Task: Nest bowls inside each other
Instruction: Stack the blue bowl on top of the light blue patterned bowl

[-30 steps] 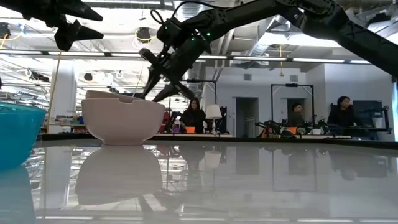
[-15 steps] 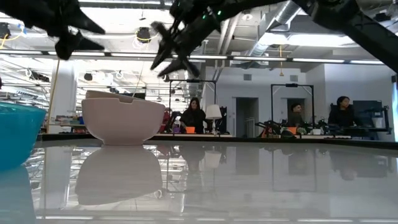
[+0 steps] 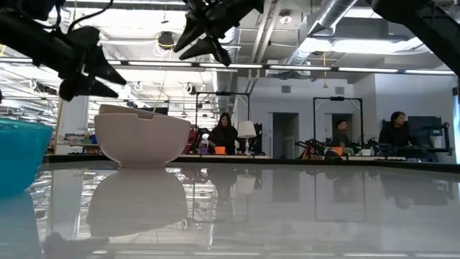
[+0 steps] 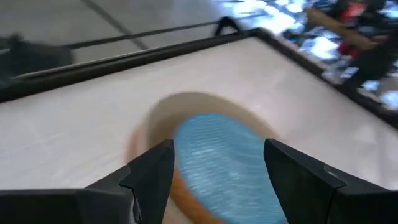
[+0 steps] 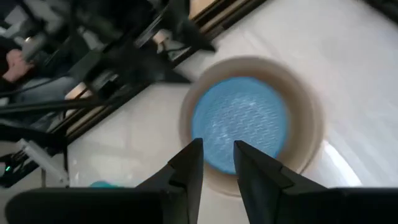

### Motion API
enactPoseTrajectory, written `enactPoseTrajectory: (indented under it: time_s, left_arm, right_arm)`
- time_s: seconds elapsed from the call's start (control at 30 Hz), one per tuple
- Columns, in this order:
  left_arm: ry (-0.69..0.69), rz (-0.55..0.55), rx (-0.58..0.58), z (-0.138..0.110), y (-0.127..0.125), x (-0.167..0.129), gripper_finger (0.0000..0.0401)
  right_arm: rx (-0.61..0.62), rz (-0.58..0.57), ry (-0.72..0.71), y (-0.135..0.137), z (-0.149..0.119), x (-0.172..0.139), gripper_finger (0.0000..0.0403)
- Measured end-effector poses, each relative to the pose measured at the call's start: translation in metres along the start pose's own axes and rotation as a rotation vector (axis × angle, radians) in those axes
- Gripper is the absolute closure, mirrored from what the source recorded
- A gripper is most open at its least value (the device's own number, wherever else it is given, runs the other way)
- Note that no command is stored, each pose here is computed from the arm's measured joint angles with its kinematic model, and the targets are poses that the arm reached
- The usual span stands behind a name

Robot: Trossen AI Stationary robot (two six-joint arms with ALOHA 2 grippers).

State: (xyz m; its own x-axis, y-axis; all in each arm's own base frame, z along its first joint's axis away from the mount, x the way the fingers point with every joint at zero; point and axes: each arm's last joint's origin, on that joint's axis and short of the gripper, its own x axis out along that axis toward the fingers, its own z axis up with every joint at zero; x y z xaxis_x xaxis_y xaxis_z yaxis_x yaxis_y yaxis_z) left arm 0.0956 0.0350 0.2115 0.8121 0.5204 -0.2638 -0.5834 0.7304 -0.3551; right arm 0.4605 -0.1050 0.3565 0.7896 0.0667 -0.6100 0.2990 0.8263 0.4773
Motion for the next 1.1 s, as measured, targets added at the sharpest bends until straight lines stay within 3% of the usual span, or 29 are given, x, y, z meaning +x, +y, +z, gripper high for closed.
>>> enactPoseTrajectory:
  time_s: [0.23,0.63,1.1]
  left_arm:
    - [0.018,0.106,-0.021,-0.003,0.008,0.001,0.0163]
    - [0.094,0.235,-0.075,-0.011,0.019,0.0,0.0163]
    - [0.123,0.248,-0.079,-0.014,0.021,-0.001,0.0163]
  right_arm:
    - [-0.026,0.034,0.031,0.018,-0.01,0.005,0.0284]
    - [-0.027,0.033,0.049,0.021,-0.013,0.006,0.0285]
    - [-0.034,0.039,0.068,0.028,-0.018,0.008,0.0285]
